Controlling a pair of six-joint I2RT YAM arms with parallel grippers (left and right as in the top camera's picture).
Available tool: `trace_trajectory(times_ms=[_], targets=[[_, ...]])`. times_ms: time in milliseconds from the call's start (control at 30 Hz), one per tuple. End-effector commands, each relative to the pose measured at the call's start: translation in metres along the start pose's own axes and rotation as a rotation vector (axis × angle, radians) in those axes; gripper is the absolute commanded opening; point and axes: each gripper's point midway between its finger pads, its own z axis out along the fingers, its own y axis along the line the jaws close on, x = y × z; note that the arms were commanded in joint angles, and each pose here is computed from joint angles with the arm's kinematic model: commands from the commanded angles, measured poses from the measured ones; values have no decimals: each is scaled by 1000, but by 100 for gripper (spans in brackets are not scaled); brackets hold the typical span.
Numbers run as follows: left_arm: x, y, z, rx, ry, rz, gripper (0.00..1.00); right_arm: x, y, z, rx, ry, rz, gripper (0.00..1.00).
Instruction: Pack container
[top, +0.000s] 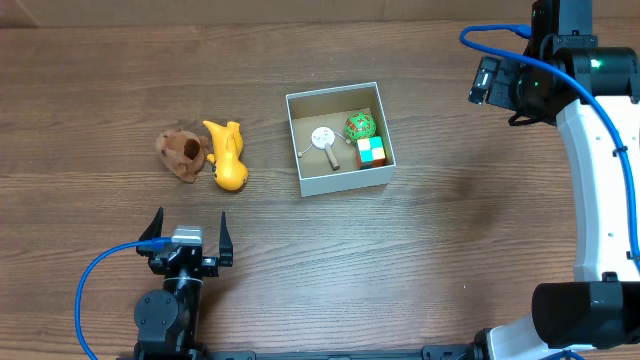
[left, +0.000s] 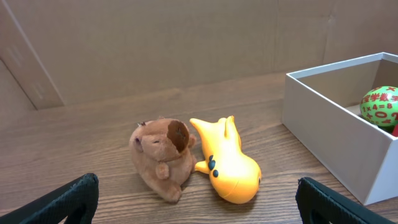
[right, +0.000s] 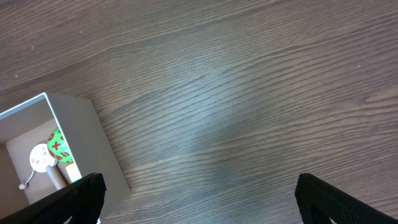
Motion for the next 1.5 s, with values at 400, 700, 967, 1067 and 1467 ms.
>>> trace_trajectory(times_ms=[400, 700, 967, 1067, 1467], targets=[[-16, -12, -4, 84, -2, 14, 100, -2, 0, -2, -4, -9, 9, 100], [-83, -2, 11, 94, 127, -17, 100, -2, 0, -2, -4, -9, 9, 100], [-125, -16, 84, 210, 516, -128, 100, -2, 0, -2, -3, -9, 9, 100], [-130, -21, 113, 241, 616, -138, 100, -2, 0, -2, -4, -9, 9, 100], [-55, -18, 148, 121, 895, -227, 72, -2, 0, -2, -4, -10, 9, 100]])
